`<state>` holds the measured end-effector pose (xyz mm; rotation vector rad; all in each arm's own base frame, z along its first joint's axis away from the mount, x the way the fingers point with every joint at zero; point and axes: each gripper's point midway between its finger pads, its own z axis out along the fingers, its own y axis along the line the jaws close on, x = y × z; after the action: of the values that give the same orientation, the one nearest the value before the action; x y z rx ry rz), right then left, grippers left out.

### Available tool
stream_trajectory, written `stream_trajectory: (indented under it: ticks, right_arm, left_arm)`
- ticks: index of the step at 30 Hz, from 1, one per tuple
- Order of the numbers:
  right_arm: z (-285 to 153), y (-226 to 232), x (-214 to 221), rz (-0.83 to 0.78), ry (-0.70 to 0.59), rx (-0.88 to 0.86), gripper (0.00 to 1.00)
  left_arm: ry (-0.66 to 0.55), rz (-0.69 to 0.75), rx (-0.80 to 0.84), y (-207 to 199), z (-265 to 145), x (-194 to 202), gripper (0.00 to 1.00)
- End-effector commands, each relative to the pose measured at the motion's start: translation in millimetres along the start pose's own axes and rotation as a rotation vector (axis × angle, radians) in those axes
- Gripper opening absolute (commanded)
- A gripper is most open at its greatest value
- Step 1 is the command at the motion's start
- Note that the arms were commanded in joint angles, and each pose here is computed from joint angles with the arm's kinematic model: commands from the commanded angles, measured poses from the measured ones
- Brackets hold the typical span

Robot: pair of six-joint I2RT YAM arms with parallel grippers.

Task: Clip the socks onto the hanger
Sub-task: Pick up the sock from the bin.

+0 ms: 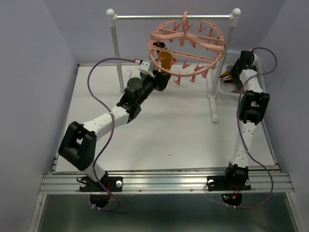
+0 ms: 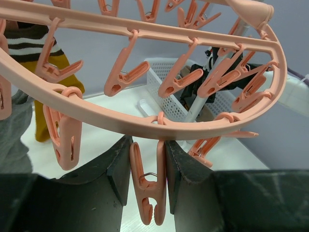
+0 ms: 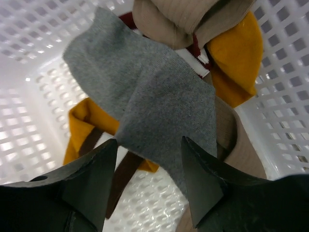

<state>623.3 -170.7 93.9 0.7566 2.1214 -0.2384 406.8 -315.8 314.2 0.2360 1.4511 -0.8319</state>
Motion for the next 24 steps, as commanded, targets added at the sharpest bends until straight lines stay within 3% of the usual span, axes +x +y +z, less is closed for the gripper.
stream_trajectory:
  ticks: [1, 3, 4, 7, 9, 13, 16, 24]
  right_arm:
    - [8.9, 0.5, -16.5, 0.029, -0.065, 0.017, 0.6]
    - [12.2, -1.4, -9.9, 0.025, -0.052, 0.025, 0.53]
    - [12.1, -2.7, -9.2, 0.021, -0.051, 0.03, 0.42]
    - [3.4, -6.8, -18.6, 0.019, -0.074, 0.048, 0.22]
    - [-9.9, -6.0, -37.4, 0.02, -0.12, 0.041, 0.18]
    - [-32.0, -4.2, -57.5, 0.03, -0.166, 0.017, 0.01]
    - [-69.2, 3.9, -85.9, 0.044, -0.235, -0.058, 0.01]
    - [-130.5, 5.6, -108.5, 0.063, -0.311, -0.147, 0.01]
  left_arm:
    - [-0.112, 0.009, -0.003, -7.1, 9.8, -40.1, 0.0]
    - [-0.116, 0.012, -0.006, -6.3, 11.0, -42.1, 0.0]
    - [-0.112, 0.014, -0.01, -5.7, 11.9, -40.2, 0.0]
    - [-0.112, 0.016, -0.01, -5.1, 13.2, -40.5, 0.0]
    - [-0.113, 0.015, -0.008, -5.5, 13.6, -40.7, 0.0]
    - [-0.112, 0.011, -0.018, -3.3, 14.0, -39.1, 0.0]
    - [-0.113, 0.01, -0.021, -2.7, 13.5, -38.9, 0.0]
    - [-0.107, 0.003, -0.021, -2.0, 15.8, -36.0, 0.0]
